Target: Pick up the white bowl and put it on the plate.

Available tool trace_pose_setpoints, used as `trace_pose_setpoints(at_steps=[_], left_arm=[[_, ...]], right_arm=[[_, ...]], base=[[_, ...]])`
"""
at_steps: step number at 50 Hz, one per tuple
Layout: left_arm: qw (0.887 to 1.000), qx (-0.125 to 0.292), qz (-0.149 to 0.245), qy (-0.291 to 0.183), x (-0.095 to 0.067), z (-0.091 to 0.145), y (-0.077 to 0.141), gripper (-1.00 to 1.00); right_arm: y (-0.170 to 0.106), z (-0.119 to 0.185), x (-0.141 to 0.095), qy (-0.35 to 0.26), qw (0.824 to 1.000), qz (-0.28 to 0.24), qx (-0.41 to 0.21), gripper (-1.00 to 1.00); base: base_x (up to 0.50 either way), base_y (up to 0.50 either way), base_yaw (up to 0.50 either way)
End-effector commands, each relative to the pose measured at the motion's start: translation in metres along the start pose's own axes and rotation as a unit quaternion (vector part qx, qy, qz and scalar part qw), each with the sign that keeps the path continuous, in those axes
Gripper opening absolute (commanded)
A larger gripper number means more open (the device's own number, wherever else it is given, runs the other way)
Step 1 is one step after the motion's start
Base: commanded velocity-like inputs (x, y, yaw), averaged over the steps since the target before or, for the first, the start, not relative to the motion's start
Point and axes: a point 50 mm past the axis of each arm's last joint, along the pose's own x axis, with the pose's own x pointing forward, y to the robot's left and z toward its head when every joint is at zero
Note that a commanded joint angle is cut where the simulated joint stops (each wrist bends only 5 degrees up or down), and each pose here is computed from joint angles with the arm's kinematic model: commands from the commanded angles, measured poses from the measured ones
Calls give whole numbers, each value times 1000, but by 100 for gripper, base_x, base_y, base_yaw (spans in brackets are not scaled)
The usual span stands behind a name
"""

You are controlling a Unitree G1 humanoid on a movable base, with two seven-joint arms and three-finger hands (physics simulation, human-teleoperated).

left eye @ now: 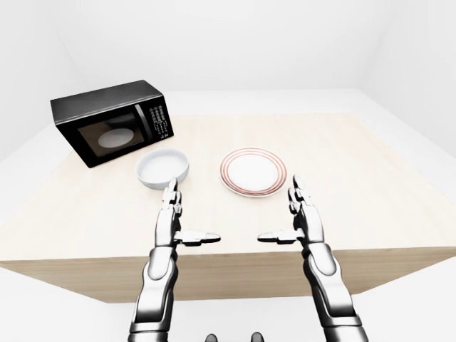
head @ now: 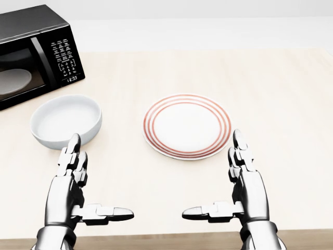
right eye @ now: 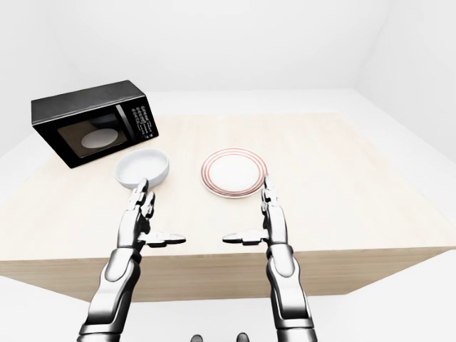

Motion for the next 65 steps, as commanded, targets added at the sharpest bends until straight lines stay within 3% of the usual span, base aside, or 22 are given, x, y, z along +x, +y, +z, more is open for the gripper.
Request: trace_pose_setpoints(at_steps=[1, 17, 54, 65], left_arm=[[1000, 0, 0, 0, 0, 0, 7, 100], [1000, 0, 0, 0, 0, 0, 7, 100], [1000, 0, 0, 0, 0, 0, 7, 100], [1000, 0, 0, 0, 0, 0, 7, 100]], right_arm=[[-3, 3, -5, -10, 1000, 5, -11, 100], [4, 0, -7, -9, 1000, 16, -25, 100], [8, 1, -7, -9, 999, 25, -21, 100], [9, 0, -6, 0, 999, 30, -19, 100]], base=[[0, 0, 0], [0, 2, 0], [0, 49, 0], [0, 2, 0]])
